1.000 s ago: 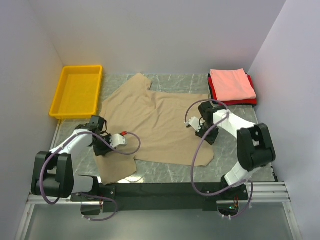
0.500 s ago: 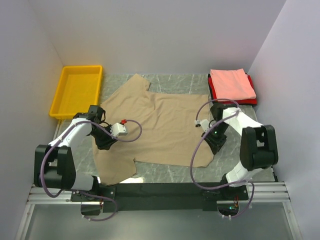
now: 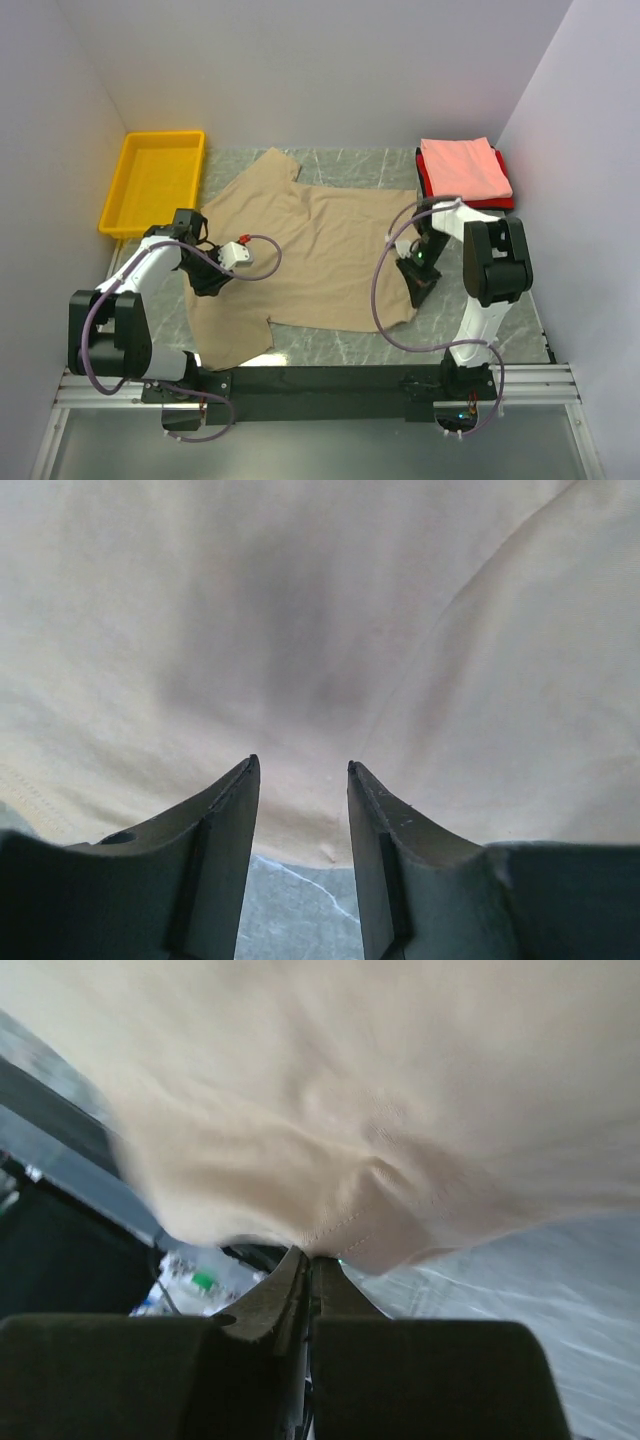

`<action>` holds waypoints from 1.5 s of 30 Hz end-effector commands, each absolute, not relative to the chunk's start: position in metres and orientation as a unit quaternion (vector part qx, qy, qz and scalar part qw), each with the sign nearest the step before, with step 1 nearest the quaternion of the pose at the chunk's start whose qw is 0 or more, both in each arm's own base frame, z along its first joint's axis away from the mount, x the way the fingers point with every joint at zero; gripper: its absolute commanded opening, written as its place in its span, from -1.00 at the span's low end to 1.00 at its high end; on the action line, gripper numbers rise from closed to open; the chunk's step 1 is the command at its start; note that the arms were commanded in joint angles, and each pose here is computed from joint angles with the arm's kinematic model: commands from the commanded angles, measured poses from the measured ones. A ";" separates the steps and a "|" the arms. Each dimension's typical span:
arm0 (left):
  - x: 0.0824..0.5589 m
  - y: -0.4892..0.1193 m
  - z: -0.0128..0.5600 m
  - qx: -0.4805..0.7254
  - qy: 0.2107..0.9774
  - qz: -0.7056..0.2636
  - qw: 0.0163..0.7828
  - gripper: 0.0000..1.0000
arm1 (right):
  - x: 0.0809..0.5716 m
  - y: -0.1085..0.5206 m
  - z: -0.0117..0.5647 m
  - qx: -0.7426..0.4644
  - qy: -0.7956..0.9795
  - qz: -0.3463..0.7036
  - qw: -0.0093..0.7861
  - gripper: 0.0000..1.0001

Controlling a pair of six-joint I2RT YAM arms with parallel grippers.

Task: Fold and stack the t-shirts
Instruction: Flatten the tshirt out

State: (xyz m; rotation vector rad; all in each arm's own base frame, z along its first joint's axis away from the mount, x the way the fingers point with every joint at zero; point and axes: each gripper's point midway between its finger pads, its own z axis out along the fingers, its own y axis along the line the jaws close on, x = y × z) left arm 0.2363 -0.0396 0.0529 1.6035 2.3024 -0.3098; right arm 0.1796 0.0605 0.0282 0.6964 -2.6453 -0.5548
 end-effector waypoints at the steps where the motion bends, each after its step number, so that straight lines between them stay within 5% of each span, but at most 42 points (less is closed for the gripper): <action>1: 0.242 -0.040 0.059 0.553 0.807 -0.105 0.180 -0.07 | 0.214 0.087 0.077 0.264 -0.931 -0.233 0.096 -1.00; 5: 0.249 -0.042 0.058 0.547 0.809 -0.108 0.184 -0.07 | 0.240 0.119 0.078 0.281 -0.928 -0.227 0.094 -0.87; 7: 0.251 -0.043 0.057 0.540 0.815 -0.112 0.180 -0.07 | 0.239 0.137 0.072 0.293 -0.922 -0.229 0.110 -0.43; 8: 0.254 -0.043 0.058 0.537 0.816 -0.113 0.179 -0.07 | 0.245 0.141 0.072 0.293 -0.921 -0.234 0.105 -0.03; 9: 0.255 -0.043 0.058 0.535 0.818 -0.115 0.179 -0.05 | 0.249 0.143 0.073 0.291 -0.923 -0.234 0.095 0.10; 13: 0.255 -0.045 0.062 0.532 0.818 -0.121 0.183 -0.03 | 0.257 0.130 0.077 0.308 -0.928 -0.202 0.047 0.18; 32: 0.256 -0.043 0.058 0.539 0.815 -0.117 0.179 0.00 | 0.263 0.161 0.024 0.218 -0.949 -0.219 0.068 0.15; 43: 0.254 -0.041 0.053 0.542 0.813 -0.117 0.177 0.00 | 0.238 0.154 0.059 0.243 -0.939 -0.232 0.069 -1.00; 45: 0.254 -0.042 0.054 0.543 0.812 -0.119 0.178 0.00 | 0.231 0.145 0.065 0.246 -0.939 -0.226 0.077 -1.00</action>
